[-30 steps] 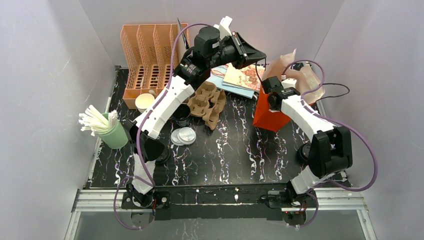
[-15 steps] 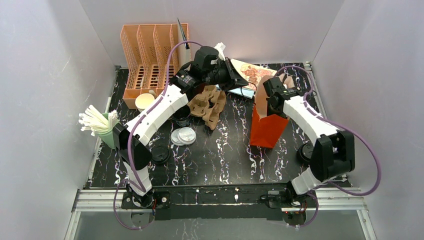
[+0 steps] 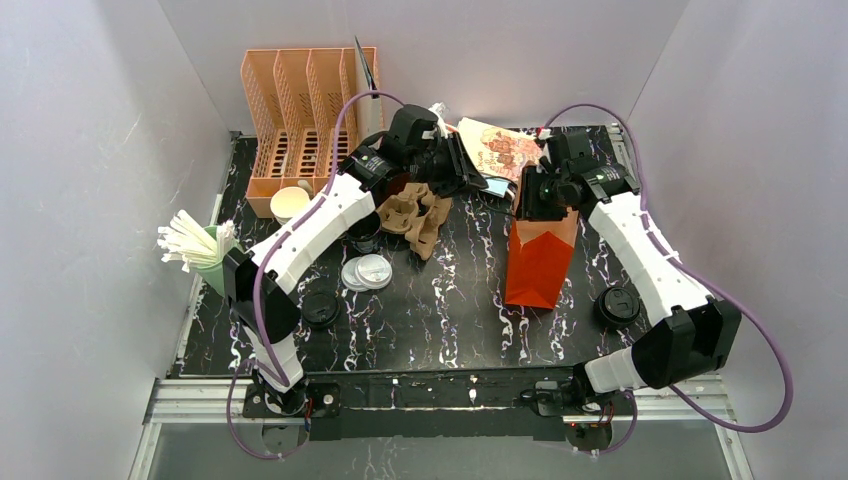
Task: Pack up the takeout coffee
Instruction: Open the takeout bag at the center of the board.
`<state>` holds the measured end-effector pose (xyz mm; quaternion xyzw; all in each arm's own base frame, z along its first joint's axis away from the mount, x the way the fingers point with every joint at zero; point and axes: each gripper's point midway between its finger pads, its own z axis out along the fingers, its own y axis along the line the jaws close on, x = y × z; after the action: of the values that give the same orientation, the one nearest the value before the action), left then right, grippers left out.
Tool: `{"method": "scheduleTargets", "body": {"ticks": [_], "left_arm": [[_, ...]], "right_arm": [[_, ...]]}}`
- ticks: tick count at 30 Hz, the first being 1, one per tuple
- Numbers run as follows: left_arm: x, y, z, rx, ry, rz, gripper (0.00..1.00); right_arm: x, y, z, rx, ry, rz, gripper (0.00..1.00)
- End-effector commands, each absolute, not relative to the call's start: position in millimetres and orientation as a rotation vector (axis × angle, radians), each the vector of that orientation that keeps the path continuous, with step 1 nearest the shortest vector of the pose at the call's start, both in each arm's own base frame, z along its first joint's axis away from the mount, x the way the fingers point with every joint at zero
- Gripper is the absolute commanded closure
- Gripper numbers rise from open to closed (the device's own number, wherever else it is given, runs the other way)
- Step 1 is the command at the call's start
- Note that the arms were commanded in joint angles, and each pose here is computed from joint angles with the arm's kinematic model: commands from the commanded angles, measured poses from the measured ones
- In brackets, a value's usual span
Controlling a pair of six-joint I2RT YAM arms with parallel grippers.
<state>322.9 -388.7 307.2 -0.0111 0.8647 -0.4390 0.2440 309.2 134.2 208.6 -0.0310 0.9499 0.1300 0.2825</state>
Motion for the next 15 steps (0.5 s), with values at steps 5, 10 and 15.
{"method": "scheduleTargets", "body": {"ticks": [5, 10, 15], "left_arm": [[321.4, -349.8, 357.1, 0.112, 2.224, -1.009, 0.36], [335.0, -300.2, 341.1, 0.123, 2.248, -0.641, 0.28], [337.1, -267.3, 328.7, 0.112, 2.259, -0.439, 0.16]], "right_arm": [[315.6, 157.2, 274.2, -0.155, 2.362, 0.537, 0.53], [317.4, 145.8, 289.0, -0.107, 2.331, 0.469, 0.50], [315.7, 138.0, 296.5, -0.082, 2.309, 0.429, 0.48]]}}
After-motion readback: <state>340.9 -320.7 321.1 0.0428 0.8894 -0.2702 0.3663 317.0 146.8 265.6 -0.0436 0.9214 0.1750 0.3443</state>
